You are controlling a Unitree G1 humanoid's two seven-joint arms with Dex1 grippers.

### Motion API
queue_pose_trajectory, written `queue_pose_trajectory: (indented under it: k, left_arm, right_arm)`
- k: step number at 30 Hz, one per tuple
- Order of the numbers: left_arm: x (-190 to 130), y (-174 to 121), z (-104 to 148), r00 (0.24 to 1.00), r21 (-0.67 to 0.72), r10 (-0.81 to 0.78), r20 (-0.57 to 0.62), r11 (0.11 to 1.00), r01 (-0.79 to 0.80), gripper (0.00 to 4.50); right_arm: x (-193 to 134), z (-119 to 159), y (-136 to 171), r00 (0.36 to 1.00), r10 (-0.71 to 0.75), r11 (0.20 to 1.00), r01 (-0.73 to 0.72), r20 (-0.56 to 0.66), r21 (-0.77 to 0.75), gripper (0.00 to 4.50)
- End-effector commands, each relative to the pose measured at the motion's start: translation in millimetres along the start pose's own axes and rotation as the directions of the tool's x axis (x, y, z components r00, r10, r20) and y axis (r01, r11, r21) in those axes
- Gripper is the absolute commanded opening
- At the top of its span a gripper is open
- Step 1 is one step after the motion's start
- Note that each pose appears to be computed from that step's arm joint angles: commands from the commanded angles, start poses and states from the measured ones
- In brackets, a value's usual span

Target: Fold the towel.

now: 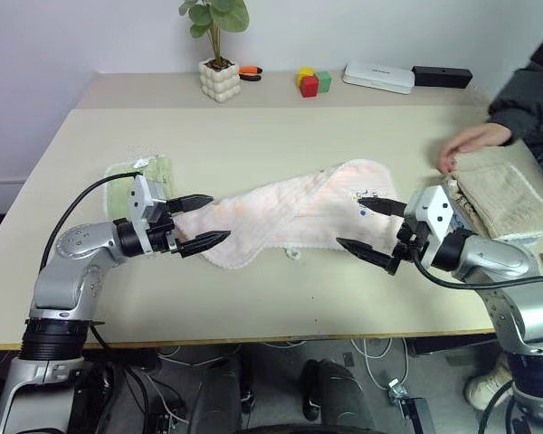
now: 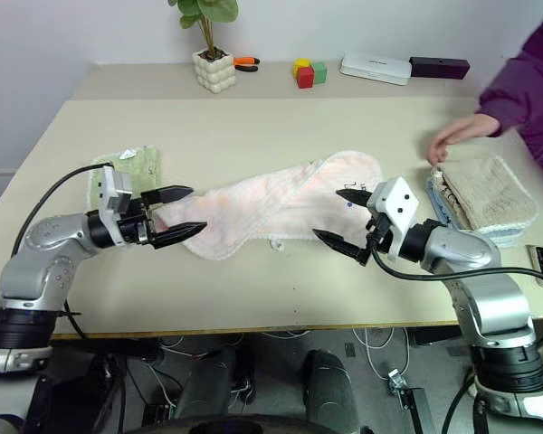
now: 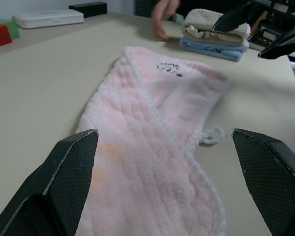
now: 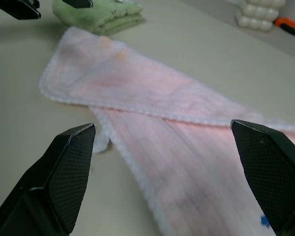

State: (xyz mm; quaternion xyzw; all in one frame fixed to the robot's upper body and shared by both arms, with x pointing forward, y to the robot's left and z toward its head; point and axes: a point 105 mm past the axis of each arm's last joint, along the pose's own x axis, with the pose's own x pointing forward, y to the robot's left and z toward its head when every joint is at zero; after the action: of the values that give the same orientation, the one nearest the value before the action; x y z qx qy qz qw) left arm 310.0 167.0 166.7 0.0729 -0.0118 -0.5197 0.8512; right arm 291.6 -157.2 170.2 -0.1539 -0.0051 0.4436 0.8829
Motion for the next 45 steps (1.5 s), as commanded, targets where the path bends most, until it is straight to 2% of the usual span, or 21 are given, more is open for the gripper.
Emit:
queue_pose_trajectory:
  k: [1, 7, 11, 14, 17, 20, 22, 26, 29, 34, 38, 44, 45]
  left_arm:
    - [-4, 2, 12, 1.0, 0.052, -0.009, 0.0, 0.999, 0.009, 4.5]
    - [-10, -11, 5, 0.988, 0.11, -0.106, -0.113, 0.987, 0.119, 4.5]
    - [-24, -13, 0, 0.964, 0.181, -0.146, -0.22, 0.965, 0.187, 4.5]
    - [-29, -16, -6, 0.957, 0.218, -0.151, -0.248, 0.954, 0.207, 4.5]
    - [-12, -27, -11, 0.948, 0.263, -0.187, -0.259, 0.93, 0.255, 4.5]
    - [8, -22, -25, 0.935, 0.349, -0.163, -0.314, 0.897, 0.273, 4.5]
    - [21, -22, -22, 0.939, 0.368, -0.16, -0.303, 0.889, 0.271, 4.5]
    - [31, -23, -29, 0.923, 0.408, -0.18, -0.341, 0.856, 0.318, 4.5]
    - [35, -23, -38, 0.911, 0.415, -0.193, -0.364, 0.842, 0.344, 4.5]
    - [37, -25, -51, 0.886, 0.344, -0.236, -0.398, 0.857, 0.383, 4.5]
    - [33, -23, -66, 0.862, 0.301, -0.233, -0.449, 0.87, 0.391, 3.19]
    - [33, -21, -68, 0.867, 0.299, -0.217, -0.449, 0.878, 0.374, 0.12]
    - [31, -19, -67, 0.868, 0.288, -0.213, -0.448, 0.885, 0.365, 0.05]
  right_arm:
    - [3, 6, 3, 0.999, -0.002, 1.0, 0.002, 0.036, -0.023, 4.47]
    - [9, 10, 7, 0.998, -0.005, 1.0, 0.006, 0.063, -0.02, 4.47]
    - [28, 15, 14, 0.994, 0.018, 0.999, -0.015, 0.103, -0.028, 4.47]
    - [47, 15, 24, 0.99, 0.051, 0.999, -0.049, 0.134, -0.019, 4.47]
    - [50, 25, 20, 0.983, 0.066, 0.998, -0.061, 0.17, -0.033, 4.47]
    - [47, 17, 17, 0.988, 0.042, 0.998, -0.034, 0.147, -0.055, 4.47]
    - [46, 22, 18, 0.984, 0.03, 0.998, -0.02, 0.176, -0.058, 4.47]
    - [51, 26, 20, 0.98, 0.004, 0.998, 0.008, 0.201, -0.06, 4.47]
    - [53, 28, 21, 0.977, -0.012, 0.998, 0.026, 0.215, -0.06, 4.47]
    - [48, 24, 23, 0.976, -0.055, 0.996, 0.067, 0.21, -0.051, 4.47]
    - [44, 24, 24, 0.975, -0.078, 0.995, 0.089, 0.206, -0.047, 4.5]
    - [41, 22, 23, 0.976, -0.094, 0.994, 0.104, 0.195, -0.043, 4.5]
    - [41, 21, 23, 0.976, -0.096, 0.994, 0.106, 0.193, -0.04, 4.5]
